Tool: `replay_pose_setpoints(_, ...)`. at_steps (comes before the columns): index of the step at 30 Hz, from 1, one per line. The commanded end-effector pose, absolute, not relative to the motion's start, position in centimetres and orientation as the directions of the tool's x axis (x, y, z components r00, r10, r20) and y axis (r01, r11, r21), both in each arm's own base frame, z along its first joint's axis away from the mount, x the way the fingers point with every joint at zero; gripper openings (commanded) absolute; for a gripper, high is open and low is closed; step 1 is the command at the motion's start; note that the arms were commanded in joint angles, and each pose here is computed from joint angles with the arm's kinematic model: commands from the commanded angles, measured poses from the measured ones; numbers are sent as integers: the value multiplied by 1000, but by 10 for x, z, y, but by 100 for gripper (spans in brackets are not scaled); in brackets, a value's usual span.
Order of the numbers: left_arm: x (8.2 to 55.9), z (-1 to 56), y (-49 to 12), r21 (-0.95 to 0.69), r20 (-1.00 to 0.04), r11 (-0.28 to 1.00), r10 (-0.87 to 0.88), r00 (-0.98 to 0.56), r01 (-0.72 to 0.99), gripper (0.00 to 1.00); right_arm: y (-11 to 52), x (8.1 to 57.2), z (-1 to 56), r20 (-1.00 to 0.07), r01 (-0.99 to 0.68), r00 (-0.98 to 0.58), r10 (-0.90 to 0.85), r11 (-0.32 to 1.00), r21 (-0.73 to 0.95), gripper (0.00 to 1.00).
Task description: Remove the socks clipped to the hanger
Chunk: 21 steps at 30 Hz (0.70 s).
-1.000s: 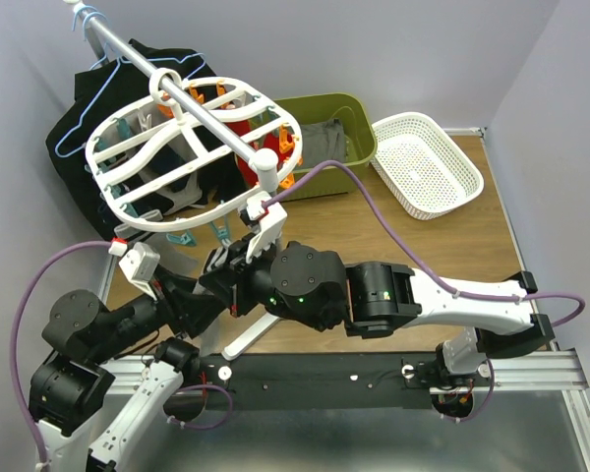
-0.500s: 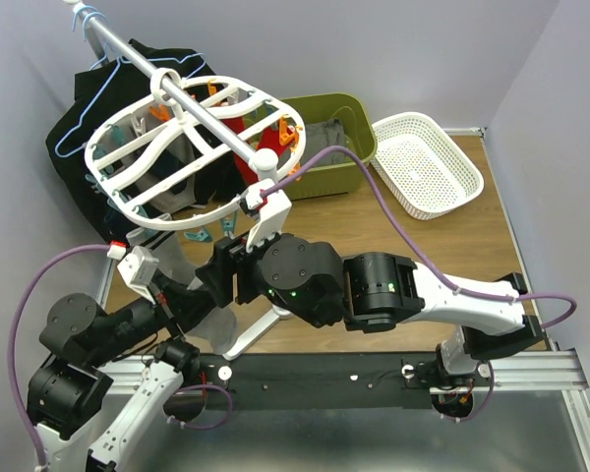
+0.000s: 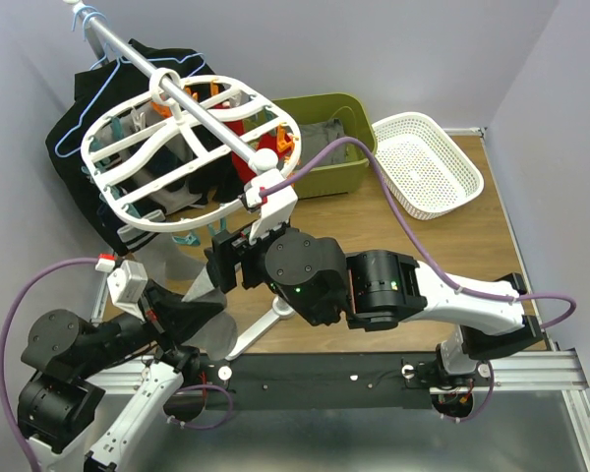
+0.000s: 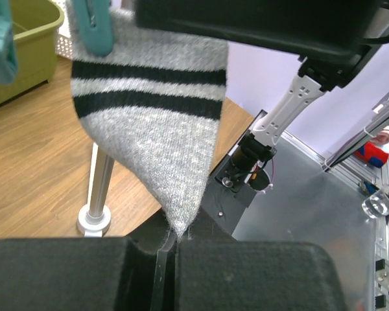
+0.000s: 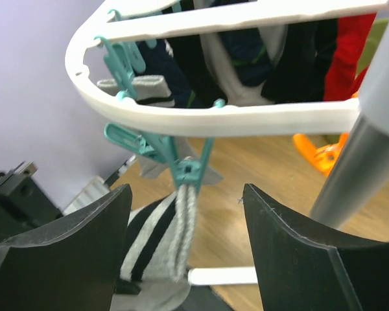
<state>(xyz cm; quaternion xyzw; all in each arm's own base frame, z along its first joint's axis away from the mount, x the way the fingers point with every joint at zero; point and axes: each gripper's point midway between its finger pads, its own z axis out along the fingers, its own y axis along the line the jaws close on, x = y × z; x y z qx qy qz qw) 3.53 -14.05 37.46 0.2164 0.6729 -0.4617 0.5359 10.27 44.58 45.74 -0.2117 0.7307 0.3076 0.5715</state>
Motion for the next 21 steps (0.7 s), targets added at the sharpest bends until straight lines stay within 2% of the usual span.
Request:
replay_pose_setpoints(1, 16, 386, -139, -351, -936, 432, -200, -291, 831, 0, 449, 113, 472, -985, -643, -159, 63, 751, 151, 77)
replay_pose_setpoints(12, 8, 392, -140, -340, -938, 404, -205, -279, 849, 0, 470, 109, 474, -989, -693, -130, 73, 707, 143, 71)
replay_pose_setpoints(21, 12, 393, -145, -335, -940, 388, -194, -280, 859, 0, 490, 105, 467, -990, -717, -135, 45, 685, 129, 70)
